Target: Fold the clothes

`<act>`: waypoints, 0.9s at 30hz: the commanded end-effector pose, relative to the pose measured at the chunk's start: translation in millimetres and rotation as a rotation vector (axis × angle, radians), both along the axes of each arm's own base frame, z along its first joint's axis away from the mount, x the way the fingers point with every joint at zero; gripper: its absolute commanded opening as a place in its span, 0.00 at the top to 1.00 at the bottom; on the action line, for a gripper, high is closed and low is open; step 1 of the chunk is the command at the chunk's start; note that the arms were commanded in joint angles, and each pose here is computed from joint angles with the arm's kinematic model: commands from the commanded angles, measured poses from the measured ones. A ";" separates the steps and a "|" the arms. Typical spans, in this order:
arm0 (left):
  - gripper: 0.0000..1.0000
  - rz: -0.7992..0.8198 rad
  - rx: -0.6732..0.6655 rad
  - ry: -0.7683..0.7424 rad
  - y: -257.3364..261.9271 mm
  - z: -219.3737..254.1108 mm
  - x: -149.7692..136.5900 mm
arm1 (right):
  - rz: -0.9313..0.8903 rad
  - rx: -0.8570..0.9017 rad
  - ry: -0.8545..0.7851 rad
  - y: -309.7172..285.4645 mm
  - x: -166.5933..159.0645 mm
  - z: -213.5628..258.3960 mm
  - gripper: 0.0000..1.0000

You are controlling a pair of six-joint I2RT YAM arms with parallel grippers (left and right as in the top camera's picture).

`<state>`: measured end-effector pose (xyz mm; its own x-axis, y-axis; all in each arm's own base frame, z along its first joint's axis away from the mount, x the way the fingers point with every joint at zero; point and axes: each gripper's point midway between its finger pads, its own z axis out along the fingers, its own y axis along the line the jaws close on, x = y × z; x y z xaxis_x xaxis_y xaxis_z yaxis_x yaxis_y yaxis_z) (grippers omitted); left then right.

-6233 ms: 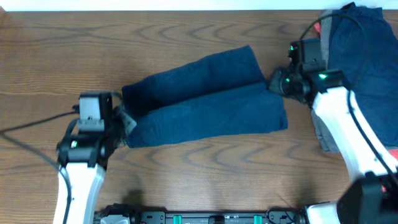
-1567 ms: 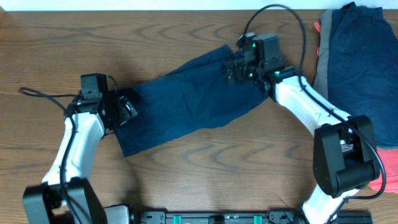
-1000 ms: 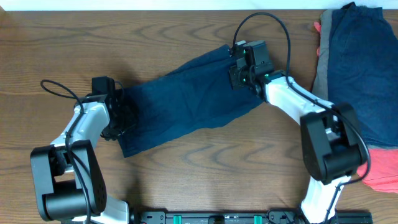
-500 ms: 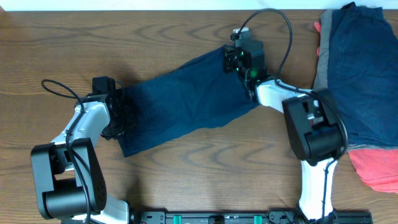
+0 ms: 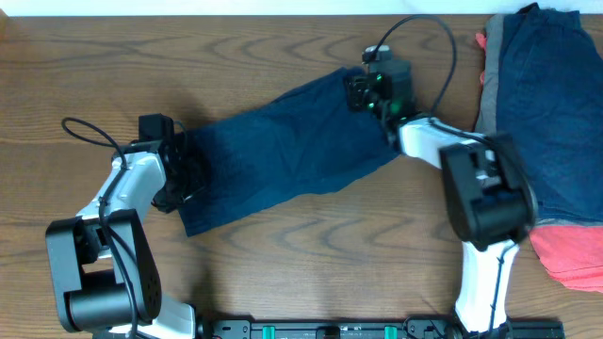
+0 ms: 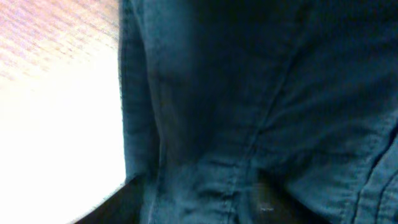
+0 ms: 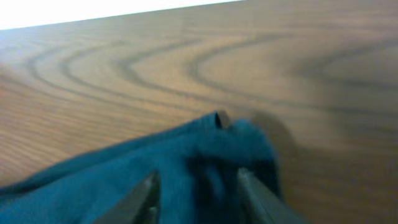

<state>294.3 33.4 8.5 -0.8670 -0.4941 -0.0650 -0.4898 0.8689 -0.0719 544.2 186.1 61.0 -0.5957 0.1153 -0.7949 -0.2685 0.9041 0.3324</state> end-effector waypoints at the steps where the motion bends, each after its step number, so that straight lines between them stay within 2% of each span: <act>1: 0.27 -0.011 0.015 -0.071 3.6 30.2 13.8 | 0.118 0.020 -0.079 0.9 -10.9 68.0 0.44; 6: 0.22 -0.089 0.022 -0.054 2.2 38.3 3.5 | 0.179 -0.067 0.015 -3.3 -40.7 68.7 0.19; 9: 0.21 -0.103 0.024 -0.052 3.0 34.4 3.1 | 0.235 -0.105 0.075 4.2 -56.4 53.2 0.12; 14: 0.20 -0.090 0.031 -0.075 9.5 24.8 5.3 | 0.293 -0.153 0.121 13.9 -72.4 39.8 0.14; 17: 0.17 -0.103 0.036 -0.079 15.5 20.6 5.7 | 0.302 -0.158 0.120 16.5 -73.8 39.5 0.16; 27: 0.16 -0.166 0.033 -0.033 19.9 -3.1 6.0 | 0.302 -0.168 0.129 14.5 -75.2 37.1 0.22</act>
<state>306.6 53.1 18.4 -0.9165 -0.3727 -0.1455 -0.3660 0.9279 -0.0713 470.7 198.9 100.1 -0.6854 -0.1877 -0.7035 -0.4805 0.8425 0.2434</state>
